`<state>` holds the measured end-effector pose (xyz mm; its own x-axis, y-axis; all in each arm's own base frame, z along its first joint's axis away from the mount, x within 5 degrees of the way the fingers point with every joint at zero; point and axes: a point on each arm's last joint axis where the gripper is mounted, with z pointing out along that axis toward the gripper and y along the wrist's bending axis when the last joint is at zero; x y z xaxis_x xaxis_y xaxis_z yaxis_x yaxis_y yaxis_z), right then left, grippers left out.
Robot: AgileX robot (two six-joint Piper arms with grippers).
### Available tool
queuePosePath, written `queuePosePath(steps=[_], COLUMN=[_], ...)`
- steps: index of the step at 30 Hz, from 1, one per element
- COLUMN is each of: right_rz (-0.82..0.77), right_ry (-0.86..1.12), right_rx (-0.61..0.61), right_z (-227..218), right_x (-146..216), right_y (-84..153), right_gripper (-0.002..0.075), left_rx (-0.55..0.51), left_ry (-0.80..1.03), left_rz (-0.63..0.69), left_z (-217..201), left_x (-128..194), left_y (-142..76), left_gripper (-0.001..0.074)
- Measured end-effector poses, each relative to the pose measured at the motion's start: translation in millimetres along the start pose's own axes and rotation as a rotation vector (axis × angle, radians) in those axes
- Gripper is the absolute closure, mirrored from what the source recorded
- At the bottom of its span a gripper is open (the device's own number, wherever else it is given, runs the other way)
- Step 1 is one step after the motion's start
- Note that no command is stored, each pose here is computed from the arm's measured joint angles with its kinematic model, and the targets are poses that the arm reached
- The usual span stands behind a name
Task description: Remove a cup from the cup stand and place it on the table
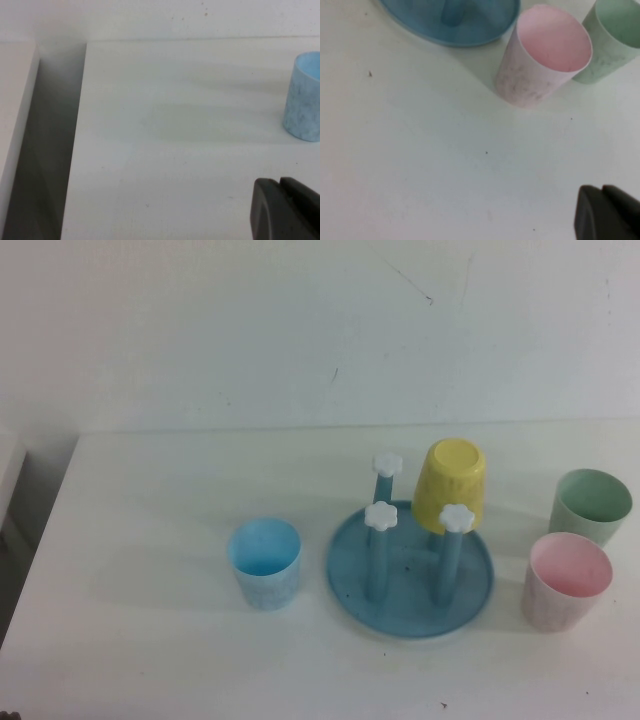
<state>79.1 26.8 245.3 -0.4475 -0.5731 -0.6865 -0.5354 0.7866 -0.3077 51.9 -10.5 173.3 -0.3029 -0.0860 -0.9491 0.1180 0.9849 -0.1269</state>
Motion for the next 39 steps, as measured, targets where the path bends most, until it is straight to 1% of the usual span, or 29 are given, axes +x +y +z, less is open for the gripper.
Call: queuePosePath(steps=[3,8,11,17,20,23,39], right_rz=[0.089,0.189,0.259,0.387,0.466,0.492,0.483], right_ry=[-0.065,-0.21,-0.245,-0.253,-0.231,-0.238,-0.236], right_rx=[0.037,0.228,0.323,0.432,0.444,0.446,0.447], right_z=[2,2,4,16,23,23,23], right_x=[7,29,47,76,85,86,86], right_y=[1,-1,2,11,14,14,14], right_gripper=[0.0729,0.0729,0.0729,0.0729,0.0729,0.0729,0.0729], left_rx=[0.0,0.0,0.0,0.0,0.0,0.0,0.0], left_ry=[0.0,0.0,0.0,0.0,0.0,0.0,0.0], left_rz=[0.002,0.002,0.002,0.002,0.002,0.002,0.002], left_z=[0,0,0,0,0,0,0], left_x=[0,0,0,0,0,0,0], left_y=[0,0,0,0,0,0,0], left_gripper=[0.0737,0.0737,0.0737,0.0737,0.0737,0.0737,0.0737])
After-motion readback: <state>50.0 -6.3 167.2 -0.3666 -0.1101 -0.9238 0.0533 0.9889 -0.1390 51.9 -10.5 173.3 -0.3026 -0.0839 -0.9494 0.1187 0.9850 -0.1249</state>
